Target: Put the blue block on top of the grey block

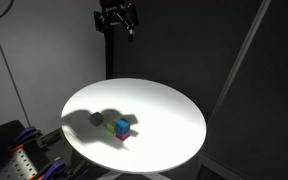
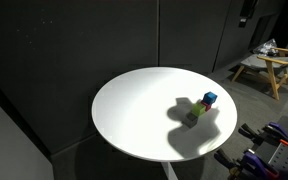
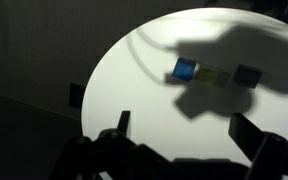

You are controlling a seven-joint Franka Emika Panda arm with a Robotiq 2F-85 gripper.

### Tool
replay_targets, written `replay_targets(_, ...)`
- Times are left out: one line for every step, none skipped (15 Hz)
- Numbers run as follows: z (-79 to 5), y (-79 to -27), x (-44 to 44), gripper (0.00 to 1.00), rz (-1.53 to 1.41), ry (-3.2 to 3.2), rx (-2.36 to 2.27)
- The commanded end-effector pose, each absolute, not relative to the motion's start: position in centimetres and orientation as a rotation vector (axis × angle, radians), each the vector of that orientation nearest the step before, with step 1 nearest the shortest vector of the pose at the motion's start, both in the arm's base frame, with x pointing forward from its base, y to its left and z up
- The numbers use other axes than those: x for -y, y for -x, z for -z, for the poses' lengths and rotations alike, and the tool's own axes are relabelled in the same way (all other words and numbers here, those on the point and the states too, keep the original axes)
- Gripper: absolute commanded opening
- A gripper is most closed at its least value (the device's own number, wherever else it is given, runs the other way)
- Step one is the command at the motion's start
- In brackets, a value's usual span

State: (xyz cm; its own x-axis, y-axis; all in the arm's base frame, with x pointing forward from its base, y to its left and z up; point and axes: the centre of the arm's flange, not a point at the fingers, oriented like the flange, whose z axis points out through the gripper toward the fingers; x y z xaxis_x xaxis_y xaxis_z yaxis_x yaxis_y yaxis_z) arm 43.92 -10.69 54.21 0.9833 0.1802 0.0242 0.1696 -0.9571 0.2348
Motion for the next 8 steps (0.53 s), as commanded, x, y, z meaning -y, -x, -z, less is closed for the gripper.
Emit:
replay_targets(-54.1, -44.4, 10.7, 1.0, -0.069, -2.899, -0.251)
replay_targets(-54.0, -44.6, 10.7, 1.0, -0.068, -2.902, -0.251)
replay_targets(-54.0, -44.8, 10.8, 1.0, -0.069, -2.909, -0.253)
replay_targets(-54.0, -45.0, 10.8, 1.0, -0.072, -2.912, -0.255)
replay_targets(-54.0, -45.4, 10.8, 1.0, -0.074, -2.919, -0.253)
replay_targets(-54.0, -45.7, 10.8, 1.0, -0.078, -2.927, -0.259)
replay_targets(-54.0, -46.1, 10.8, 1.0, -0.088, -2.939, -0.258)
replay_targets(-53.9, -46.5, 10.8, 1.0, -0.099, -2.955, -0.26)
